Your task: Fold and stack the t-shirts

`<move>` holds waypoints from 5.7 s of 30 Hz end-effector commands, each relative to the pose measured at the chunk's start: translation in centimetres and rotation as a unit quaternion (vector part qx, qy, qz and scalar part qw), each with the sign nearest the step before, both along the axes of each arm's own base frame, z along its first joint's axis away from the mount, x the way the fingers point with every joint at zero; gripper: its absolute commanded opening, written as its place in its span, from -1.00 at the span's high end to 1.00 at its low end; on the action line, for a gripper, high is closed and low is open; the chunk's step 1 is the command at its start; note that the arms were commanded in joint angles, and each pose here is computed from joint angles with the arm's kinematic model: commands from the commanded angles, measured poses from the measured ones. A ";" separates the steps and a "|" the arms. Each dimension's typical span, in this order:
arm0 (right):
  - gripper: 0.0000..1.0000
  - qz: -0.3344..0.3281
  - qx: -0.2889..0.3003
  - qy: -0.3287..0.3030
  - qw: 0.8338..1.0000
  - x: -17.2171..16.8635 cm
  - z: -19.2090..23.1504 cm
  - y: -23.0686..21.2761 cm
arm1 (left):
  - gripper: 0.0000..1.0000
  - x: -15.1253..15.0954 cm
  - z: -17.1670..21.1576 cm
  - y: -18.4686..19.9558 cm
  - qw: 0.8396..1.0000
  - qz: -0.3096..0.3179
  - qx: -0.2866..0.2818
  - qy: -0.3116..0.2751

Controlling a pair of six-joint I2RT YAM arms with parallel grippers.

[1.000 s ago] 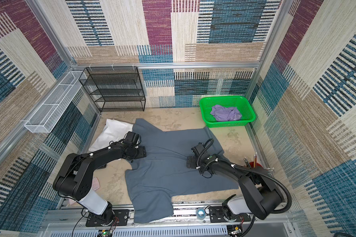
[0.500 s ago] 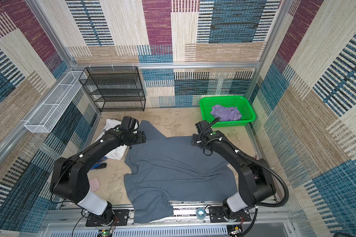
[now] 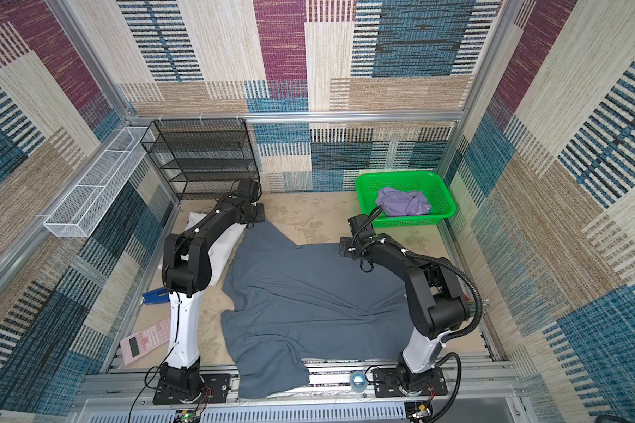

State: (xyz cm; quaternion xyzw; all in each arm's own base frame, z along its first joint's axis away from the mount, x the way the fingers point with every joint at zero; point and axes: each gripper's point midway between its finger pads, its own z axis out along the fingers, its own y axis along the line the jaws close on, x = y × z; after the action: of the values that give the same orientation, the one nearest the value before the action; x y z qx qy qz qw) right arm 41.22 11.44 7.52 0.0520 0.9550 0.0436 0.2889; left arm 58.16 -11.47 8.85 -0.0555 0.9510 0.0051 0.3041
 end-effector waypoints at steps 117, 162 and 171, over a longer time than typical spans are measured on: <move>1.00 -0.148 -0.037 -0.125 0.980 8.0 8.2 -16.8 | 1.00 -9.0 13.8 1.4 0.992 -0.001 -0.037 -0.120; 1.00 -0.188 -0.072 -0.164 0.966 1.2 7.3 -18.4 | 1.00 -17.0 10.2 3.9 0.988 0.037 -0.132 -0.074; 1.00 -0.212 -0.083 -0.133 0.964 -1.5 4.6 -19.1 | 1.00 -23.1 7.4 5.2 0.987 0.075 -0.138 -0.029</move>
State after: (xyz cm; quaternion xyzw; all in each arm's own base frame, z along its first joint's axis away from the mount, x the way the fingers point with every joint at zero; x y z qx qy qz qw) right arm 39.90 -6.82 11.64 0.2031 0.8862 -0.0766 0.4093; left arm 36.63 -6.76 16.90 -0.1460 0.9244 -0.1089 0.3351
